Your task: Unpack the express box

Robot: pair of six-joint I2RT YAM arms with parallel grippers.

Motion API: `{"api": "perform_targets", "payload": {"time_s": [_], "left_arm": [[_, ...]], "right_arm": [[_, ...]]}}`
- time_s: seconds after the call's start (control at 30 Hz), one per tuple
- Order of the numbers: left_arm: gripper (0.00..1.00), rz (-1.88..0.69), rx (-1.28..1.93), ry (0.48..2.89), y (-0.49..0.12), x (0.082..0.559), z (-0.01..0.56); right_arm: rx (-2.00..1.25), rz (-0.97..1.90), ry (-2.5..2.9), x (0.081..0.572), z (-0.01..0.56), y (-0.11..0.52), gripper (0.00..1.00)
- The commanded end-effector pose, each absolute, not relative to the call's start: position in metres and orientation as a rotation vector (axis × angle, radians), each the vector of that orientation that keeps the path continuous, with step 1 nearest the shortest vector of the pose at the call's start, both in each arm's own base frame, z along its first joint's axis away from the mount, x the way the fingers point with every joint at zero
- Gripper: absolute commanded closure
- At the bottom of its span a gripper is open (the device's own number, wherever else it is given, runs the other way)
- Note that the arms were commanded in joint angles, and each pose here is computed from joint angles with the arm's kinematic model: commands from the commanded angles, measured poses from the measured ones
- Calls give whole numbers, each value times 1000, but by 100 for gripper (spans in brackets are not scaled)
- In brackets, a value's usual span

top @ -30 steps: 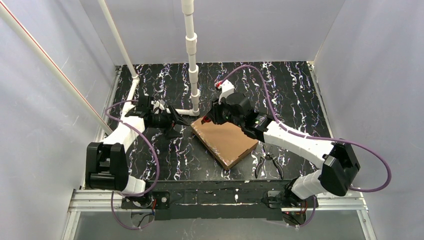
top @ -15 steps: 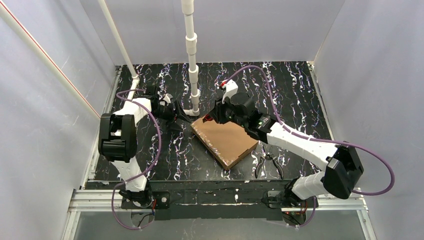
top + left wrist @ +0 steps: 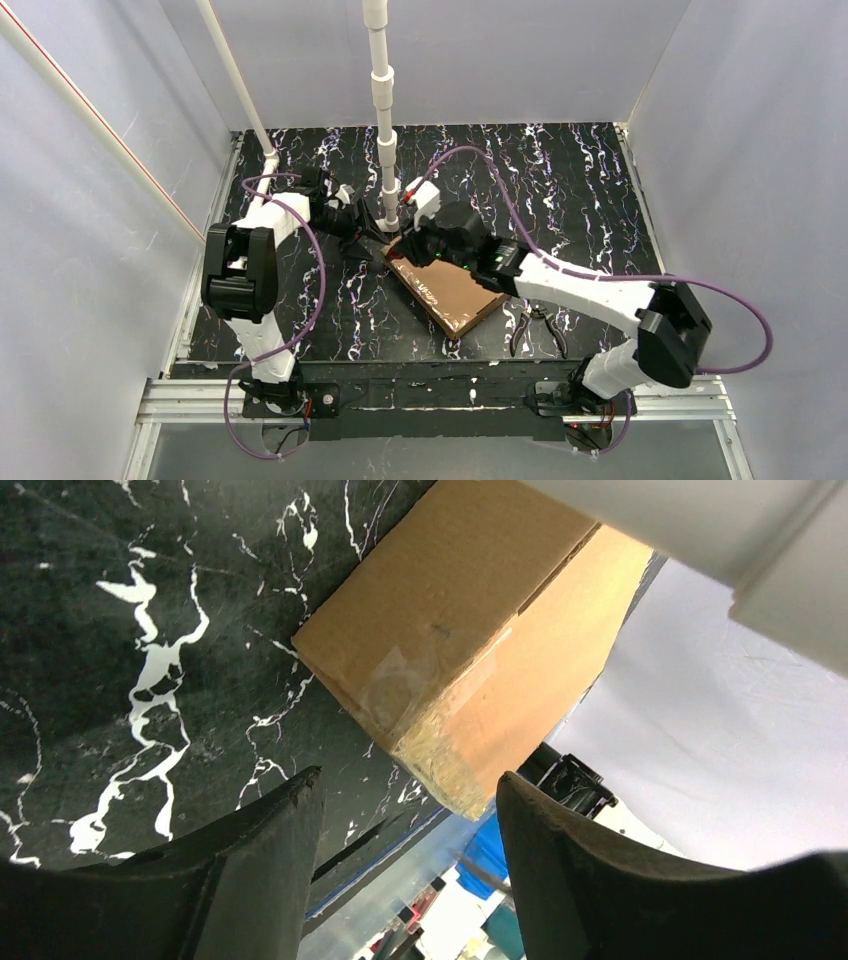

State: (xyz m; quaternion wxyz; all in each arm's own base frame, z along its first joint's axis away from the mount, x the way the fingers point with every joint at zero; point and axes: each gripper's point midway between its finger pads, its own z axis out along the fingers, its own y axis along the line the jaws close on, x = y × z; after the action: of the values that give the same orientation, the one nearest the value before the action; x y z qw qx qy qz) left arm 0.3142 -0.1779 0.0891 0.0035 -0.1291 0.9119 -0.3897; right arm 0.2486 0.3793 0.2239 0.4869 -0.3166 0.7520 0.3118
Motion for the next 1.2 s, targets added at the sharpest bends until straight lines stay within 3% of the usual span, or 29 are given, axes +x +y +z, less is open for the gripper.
{"api": "perform_targets", "payload": {"time_s": [0.0,0.57,0.73,0.9,1.17], "left_arm": [[39,-1252,-436,2858,-186,320,87],[46,-1188,-374,2908,-183,321,61],[36,-1228,-340,2865,-187,328,73],[32,-1382,-372,2784,-201,337,82],[43,-1302,-358,2837,-194,338,65]], "right_arm": [[-807,609,1749,257,233,401,99],[-719,536,1685,268,243,406,99],[-761,572,1672,264,243,416,99],[-775,581,1665,263,243,420,99],[-770,558,1679,267,237,422,99]]}}
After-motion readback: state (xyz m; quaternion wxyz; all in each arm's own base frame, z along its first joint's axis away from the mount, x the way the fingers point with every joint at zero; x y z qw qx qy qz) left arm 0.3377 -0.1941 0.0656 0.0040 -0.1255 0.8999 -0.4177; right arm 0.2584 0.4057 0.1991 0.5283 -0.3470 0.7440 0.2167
